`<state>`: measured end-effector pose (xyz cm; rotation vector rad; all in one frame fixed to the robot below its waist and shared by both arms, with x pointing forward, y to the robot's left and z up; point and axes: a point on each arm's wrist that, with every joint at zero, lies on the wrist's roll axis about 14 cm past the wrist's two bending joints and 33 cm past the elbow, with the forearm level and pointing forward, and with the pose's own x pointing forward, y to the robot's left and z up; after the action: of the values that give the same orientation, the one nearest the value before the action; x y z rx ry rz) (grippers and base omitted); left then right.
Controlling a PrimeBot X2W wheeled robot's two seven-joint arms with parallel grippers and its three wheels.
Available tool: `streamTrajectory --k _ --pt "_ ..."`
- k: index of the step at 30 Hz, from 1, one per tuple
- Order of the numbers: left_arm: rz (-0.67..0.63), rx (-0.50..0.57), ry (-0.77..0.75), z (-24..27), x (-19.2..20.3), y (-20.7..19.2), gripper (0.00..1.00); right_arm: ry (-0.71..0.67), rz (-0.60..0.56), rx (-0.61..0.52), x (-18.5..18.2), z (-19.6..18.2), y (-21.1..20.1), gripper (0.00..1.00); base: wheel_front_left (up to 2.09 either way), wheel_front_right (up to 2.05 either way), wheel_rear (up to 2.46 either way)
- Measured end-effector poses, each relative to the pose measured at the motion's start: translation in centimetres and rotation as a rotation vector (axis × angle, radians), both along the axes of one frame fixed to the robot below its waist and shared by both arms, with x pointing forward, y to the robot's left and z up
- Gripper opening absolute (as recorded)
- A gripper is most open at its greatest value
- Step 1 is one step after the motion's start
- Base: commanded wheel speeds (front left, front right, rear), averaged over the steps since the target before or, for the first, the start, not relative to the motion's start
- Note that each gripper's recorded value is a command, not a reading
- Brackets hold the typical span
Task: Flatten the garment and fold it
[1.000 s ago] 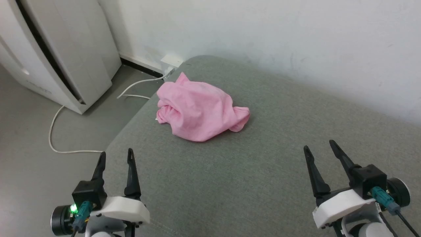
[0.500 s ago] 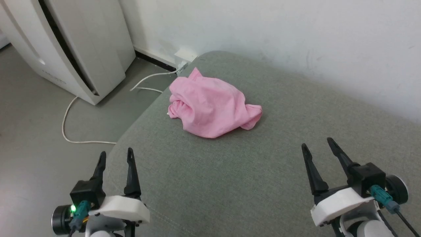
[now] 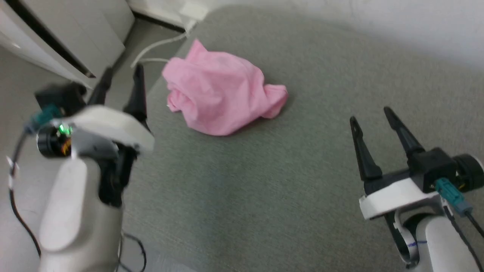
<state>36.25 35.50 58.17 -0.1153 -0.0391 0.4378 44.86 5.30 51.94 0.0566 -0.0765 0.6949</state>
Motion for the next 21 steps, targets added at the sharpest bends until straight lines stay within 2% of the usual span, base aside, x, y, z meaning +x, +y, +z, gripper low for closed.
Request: streamTrajectory --k 2,5,9,14,19,20,21 --pt "-0.026 -0.047 0.047 -0.6 2.6 0.1 1.0 0.015 -0.009 0.011 0.9 -0.8 -0.2 1.0 0.0 0.0 0.0" --pt "-0.065 -0.115 0.2 -3.1 5.8 0.3 1.0 0.037 -0.027 0.03 2.2 -2.2 -0.8 1.0 0.0 0.0 0.0" --pt "-0.064 -0.22 0.361 -6.6 9.1 0.7 1.0 0.078 -0.075 0.037 3.3 -4.4 -2.5 1.0 0.0 0.0 0.0" --pt "-0.017 -0.38 0.622 -13.8 10.0 0.2 1.0 0.131 -0.16 0.034 4.0 -7.1 -5.9 1.0 0.0 0.0 0.0" --pt "-0.056 -0.522 0.839 -20.0 9.4 -3.0 1.0 0.186 -0.241 0.011 3.8 -9.7 -9.2 1.0 0.0 0.0 0.0" --pt "-0.066 -0.538 0.862 -20.6 9.4 -3.5 0.88 0.194 -0.257 0.004 3.7 -10.1 -9.8 1.0 0.0 0.0 0.0" --pt "-0.077 -0.547 0.882 -20.9 9.4 -3.6 0.34 0.201 -0.273 -0.002 3.6 -10.4 -10.5 1.0 0.0 0.0 0.0"
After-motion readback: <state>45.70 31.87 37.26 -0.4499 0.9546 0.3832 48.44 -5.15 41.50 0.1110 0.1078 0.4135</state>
